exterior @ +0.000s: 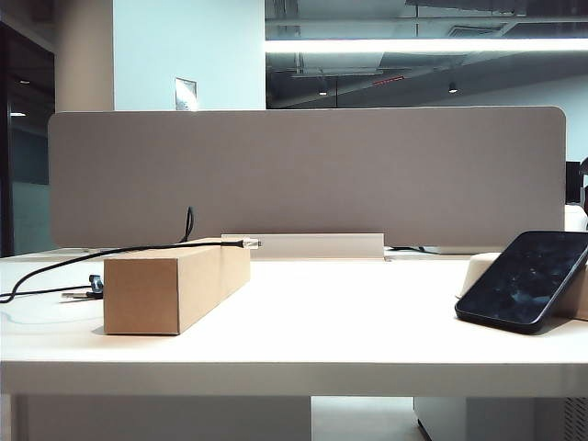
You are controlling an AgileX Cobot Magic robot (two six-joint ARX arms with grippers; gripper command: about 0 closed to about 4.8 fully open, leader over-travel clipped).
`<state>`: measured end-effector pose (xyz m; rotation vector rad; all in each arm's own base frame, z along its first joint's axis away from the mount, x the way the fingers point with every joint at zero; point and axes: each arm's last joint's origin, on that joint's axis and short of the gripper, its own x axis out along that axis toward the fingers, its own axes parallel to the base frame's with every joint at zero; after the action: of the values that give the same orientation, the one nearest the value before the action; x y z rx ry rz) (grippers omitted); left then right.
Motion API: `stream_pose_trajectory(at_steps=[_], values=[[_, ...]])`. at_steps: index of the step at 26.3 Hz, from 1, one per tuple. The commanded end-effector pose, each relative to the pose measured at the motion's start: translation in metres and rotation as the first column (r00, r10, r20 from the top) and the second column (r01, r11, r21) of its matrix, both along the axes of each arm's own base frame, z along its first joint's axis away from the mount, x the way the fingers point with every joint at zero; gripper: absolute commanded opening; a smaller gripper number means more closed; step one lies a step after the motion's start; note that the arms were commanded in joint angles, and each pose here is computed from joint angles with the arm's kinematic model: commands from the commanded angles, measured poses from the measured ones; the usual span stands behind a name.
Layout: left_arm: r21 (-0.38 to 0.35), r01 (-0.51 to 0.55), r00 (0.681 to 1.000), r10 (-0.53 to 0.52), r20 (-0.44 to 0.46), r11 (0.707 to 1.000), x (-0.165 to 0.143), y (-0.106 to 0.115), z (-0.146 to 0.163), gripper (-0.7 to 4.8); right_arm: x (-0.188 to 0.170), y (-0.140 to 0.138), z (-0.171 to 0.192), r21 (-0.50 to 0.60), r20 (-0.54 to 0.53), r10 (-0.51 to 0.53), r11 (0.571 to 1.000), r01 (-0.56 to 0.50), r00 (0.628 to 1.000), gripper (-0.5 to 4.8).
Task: Pick up the charging cable and the phone, plug the charging cable into the charging port on the phone, and finally place them back on the table.
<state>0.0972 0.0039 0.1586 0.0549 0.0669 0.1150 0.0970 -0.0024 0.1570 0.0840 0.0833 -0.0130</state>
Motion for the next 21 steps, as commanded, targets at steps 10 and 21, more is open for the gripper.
stream_pose_trajectory(at_steps=[10,21], values=[[0.0,0.001,1.0,-0.001,0.017,1.0,0.0,0.0,0.0024,-0.05,0.0003,0.0001,-0.0008,-0.004,0.007,0.001,1.0,-0.001,1.0,-0.01],[-0.032,0.0,1.0,0.001,0.021,0.999,0.0,0.0,0.0024,-0.06,0.0003,0.0,-0.0009,-0.004,0.006,0.0,1.0,0.0,1.0,-0.01]])
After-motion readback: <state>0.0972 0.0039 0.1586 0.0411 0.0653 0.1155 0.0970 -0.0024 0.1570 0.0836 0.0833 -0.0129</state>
